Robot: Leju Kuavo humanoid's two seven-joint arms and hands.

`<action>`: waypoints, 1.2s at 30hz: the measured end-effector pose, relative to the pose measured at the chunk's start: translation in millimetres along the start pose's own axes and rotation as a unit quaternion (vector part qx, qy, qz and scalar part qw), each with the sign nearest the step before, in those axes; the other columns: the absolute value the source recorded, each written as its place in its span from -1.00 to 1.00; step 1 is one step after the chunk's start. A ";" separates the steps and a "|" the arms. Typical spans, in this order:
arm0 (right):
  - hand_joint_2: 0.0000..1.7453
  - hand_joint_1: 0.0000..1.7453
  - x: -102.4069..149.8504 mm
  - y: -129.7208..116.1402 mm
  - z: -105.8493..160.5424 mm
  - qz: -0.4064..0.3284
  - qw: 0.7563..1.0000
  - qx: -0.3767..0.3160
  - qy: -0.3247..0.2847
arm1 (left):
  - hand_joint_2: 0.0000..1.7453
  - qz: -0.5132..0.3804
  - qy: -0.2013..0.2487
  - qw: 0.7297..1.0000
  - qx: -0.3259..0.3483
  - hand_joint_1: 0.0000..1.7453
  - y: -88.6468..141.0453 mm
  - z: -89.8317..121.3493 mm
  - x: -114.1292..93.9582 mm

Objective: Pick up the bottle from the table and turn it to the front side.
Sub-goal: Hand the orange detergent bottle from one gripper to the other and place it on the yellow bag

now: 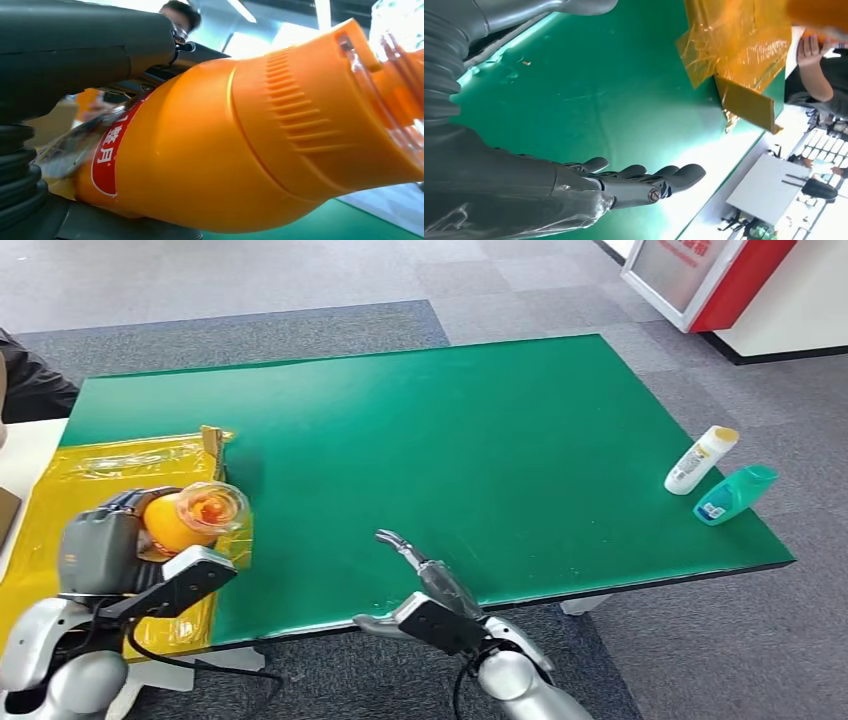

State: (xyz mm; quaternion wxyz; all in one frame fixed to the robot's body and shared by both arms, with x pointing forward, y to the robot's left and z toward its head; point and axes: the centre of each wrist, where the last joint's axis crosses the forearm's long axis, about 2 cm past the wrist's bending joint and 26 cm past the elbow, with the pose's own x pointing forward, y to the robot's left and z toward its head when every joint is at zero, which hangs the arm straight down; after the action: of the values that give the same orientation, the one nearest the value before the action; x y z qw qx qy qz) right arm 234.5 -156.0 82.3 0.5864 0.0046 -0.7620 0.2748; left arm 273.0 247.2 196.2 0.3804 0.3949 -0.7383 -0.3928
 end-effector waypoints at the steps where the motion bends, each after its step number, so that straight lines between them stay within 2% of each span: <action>1: 1.00 -1.00 -0.5 -2.2 1.5 -0.002 1.000 -0.005 0.001 | 1.00 -0.027 0.004 1.000 -0.003 1.00 3.9 -0.3 -7.5; 4: 1.00 -1.00 -3.1 -8.1 4.1 -0.013 1.000 -0.015 0.001 | 1.00 -0.138 0.004 0.990 -0.040 1.00 13.3 -1.9 -32.7; 7: 1.00 -1.00 -7.5 -13.0 6.2 -0.027 0.999 -0.025 -0.004 | 1.00 -0.213 -0.006 0.972 -0.103 1.00 15.7 -2.4 -67.8; 11: 1.00 -1.00 -13.2 -14.8 8.5 -0.037 0.999 -0.029 -0.006 | 1.00 -0.267 -0.003 0.946 -0.183 1.00 0.0 8.3 -106.9; 14: 1.00 -1.00 -16.9 -13.0 9.5 -0.042 0.999 -0.026 -0.001 | 1.00 -0.286 0.008 0.931 -0.228 1.00 -18.3 21.5 -124.5; 20: 1.00 -1.00 -21.0 -10.6 9.1 -0.047 0.999 -0.021 0.006 | 1.00 -0.287 0.007 0.919 -0.271 1.00 -38.2 34.5 -140.0; 29: 1.00 -1.00 -25.8 -7.0 9.1 -0.051 0.998 -0.013 0.016 | 1.00 -0.309 -0.011 0.918 -0.249 1.00 -66.0 29.5 -138.2; 30: 1.00 -1.00 -26.0 -6.7 9.1 -0.052 0.998 -0.012 0.016 | 1.00 -0.309 -0.012 0.919 -0.246 0.88 -67.7 28.1 -137.4; 33: 1.00 -1.00 -26.5 -5.9 8.9 -0.052 0.998 -0.010 0.017 | 1.00 -0.307 -0.014 0.921 -0.239 -0.58 -72.7 24.8 -133.7; 34: 1.00 -1.00 -26.7 -5.6 9.0 -0.052 0.998 -0.010 0.018 | 1.00 -0.306 -0.015 0.922 -0.238 -0.97 -74.1 24.2 -132.3; 36: 1.00 -1.00 -27.1 -5.1 9.3 -0.053 0.998 -0.009 0.019 | 1.00 -0.302 -0.017 0.923 -0.236 -1.00 -76.6 23.1 -129.1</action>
State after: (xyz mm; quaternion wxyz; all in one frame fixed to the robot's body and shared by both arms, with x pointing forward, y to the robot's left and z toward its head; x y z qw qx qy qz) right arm 236.3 -172.8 58.6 0.6142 0.0342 -0.7520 0.2368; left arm 326.1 338.5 86.9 0.3129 0.4913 -0.4764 -0.6586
